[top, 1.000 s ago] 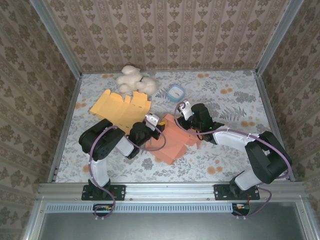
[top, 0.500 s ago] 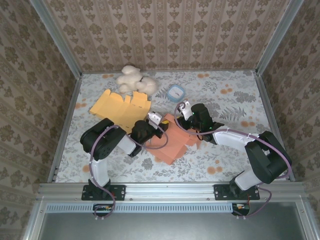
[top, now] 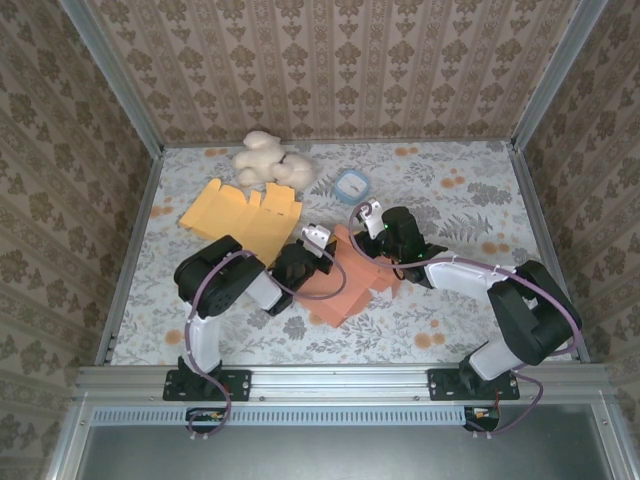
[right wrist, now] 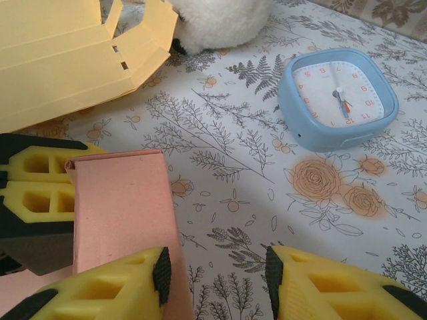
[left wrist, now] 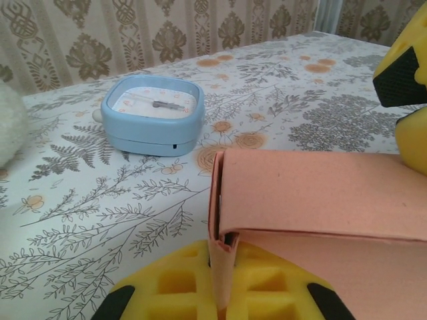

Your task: Fold the paper box

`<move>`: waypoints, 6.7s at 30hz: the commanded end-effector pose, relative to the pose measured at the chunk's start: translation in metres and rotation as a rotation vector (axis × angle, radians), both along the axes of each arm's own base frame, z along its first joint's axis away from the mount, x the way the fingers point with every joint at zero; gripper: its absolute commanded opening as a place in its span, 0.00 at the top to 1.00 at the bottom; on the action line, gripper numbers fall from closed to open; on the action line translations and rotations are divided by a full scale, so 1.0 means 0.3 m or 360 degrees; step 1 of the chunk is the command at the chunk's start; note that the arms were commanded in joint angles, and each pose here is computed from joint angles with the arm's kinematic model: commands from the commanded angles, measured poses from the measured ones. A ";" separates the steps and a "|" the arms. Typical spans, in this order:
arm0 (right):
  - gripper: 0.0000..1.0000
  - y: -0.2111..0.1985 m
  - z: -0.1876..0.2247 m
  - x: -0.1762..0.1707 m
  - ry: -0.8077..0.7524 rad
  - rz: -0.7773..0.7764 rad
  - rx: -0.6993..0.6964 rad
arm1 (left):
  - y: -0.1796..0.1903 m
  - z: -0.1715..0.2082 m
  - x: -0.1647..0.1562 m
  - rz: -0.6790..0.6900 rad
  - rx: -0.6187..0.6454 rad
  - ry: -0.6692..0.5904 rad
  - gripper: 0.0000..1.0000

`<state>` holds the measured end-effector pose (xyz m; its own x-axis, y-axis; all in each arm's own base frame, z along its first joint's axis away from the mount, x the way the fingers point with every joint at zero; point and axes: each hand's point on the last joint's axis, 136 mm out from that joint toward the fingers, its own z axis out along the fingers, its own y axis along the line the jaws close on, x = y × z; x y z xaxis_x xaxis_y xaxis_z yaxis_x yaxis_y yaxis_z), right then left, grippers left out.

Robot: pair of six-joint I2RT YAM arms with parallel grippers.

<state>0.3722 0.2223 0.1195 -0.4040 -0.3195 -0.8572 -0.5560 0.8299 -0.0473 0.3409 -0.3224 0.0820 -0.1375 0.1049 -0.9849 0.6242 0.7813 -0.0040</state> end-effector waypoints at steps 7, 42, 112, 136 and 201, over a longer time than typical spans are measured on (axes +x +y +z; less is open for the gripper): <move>0.55 -0.017 -0.138 -0.049 0.0211 -0.0015 -0.0099 | 0.037 -0.064 0.037 0.0142 0.0116 -0.0011 0.82; 0.55 -0.023 -0.142 -0.043 0.0227 -0.0065 -0.0082 | 0.145 -0.173 0.065 0.0391 0.0268 0.0037 0.83; 0.55 0.017 -0.157 -0.050 0.0250 -0.0062 -0.0080 | 0.120 0.016 -0.002 0.0191 0.0036 0.0009 0.45; 0.58 0.059 -0.164 -0.065 0.0254 -0.0037 -0.0027 | 0.120 -0.007 0.125 0.0627 0.0267 -0.0185 0.93; 0.46 -0.106 -0.031 -0.191 0.0474 -0.0744 0.0787 | 0.034 -0.053 -0.021 0.0357 0.0202 -0.0089 1.00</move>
